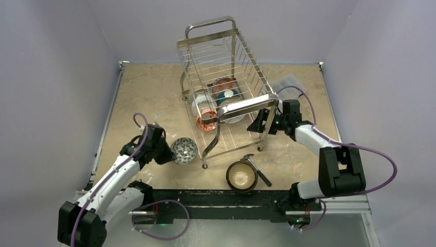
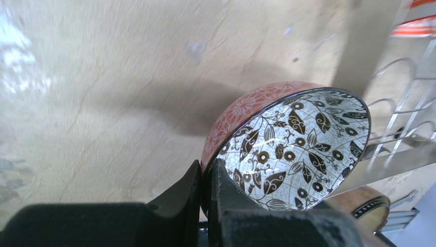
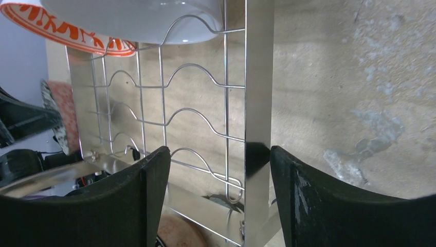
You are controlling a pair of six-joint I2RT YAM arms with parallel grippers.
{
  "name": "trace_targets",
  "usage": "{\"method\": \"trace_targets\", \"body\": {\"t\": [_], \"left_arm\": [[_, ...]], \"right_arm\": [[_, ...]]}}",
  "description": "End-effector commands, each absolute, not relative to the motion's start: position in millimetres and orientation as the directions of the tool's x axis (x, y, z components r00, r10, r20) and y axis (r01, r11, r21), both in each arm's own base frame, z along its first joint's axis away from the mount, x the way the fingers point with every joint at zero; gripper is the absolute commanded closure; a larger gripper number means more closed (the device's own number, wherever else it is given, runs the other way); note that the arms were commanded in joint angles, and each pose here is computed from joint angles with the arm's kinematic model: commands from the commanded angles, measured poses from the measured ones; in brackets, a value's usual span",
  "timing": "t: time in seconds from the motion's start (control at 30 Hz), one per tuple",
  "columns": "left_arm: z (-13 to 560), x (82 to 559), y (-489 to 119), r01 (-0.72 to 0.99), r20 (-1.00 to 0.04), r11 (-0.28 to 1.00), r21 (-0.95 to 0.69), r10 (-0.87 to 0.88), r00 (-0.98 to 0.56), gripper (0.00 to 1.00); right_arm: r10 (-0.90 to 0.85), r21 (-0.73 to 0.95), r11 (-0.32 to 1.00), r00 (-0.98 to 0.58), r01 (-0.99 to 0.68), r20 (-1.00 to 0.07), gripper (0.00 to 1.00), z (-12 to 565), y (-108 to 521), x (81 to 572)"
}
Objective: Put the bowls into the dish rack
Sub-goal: Adjust the dish rack at the center of the board.
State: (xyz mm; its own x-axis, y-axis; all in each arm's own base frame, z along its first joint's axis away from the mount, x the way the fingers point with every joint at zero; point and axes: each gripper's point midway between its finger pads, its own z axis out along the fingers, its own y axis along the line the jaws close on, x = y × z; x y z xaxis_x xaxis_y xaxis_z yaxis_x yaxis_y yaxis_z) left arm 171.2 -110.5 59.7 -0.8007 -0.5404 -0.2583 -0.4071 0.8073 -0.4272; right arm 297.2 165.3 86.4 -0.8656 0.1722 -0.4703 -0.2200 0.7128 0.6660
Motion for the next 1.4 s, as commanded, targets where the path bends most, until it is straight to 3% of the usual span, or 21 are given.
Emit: {"method": "trace_targets", "body": {"t": [0.0,0.27,0.5,0.57,0.7,0.83,1.13,1.37], "left_arm": [[112.4,218.2,-106.6,-0.271,-0.466,0.862,-0.428,-0.467,-0.752,1.00],[149.9,253.0,-92.2,-0.209,-0.625,0.914,-0.347,-0.392,-0.676,1.00],[187.8,282.1,-110.6,-0.090,-0.713,0.876,-0.474,-0.442,-0.544,1.00],[197.9,287.2,-117.8,-0.044,-0.724,0.851,-0.523,-0.470,-0.505,1.00],[207.3,293.2,-134.6,0.036,-0.709,0.791,-0.610,-0.526,-0.470,1.00],[216.2,296.6,-149.6,0.100,-0.686,0.739,-0.666,-0.555,-0.470,1.00],[236.6,293.9,-172.2,0.242,-0.691,0.663,-0.709,-0.584,-0.426,1.00],[235.9,287.7,-199.8,0.306,-0.725,0.666,-0.680,-0.550,-0.413,1.00]], "right_arm": [[0.140,0.752,0.617,-0.908,-0.233,-0.396,0.29,96.6,183.5,260.4],[0.164,0.780,0.582,-0.906,-0.230,-0.390,0.32,96.6,191.8,252.7],[0.158,0.671,0.683,-0.839,-0.289,-0.521,0.17,124.7,179.4,287.2],[0.157,0.651,0.692,-0.815,-0.312,-0.558,0.11,135.1,178.2,294.4],[0.158,0.631,0.699,-0.788,-0.336,-0.595,0.10,146.4,177.4,302.1],[0.170,0.683,0.666,-0.831,-0.299,-0.530,0.13,130.7,182.3,286.5],[0.141,0.677,0.659,-0.831,-0.327,-0.538,0.15,128.4,198.0,273.4],[0.103,0.724,0.577,-0.846,-0.377,-0.523,0.15,135.0,242.3,250.2]]}}
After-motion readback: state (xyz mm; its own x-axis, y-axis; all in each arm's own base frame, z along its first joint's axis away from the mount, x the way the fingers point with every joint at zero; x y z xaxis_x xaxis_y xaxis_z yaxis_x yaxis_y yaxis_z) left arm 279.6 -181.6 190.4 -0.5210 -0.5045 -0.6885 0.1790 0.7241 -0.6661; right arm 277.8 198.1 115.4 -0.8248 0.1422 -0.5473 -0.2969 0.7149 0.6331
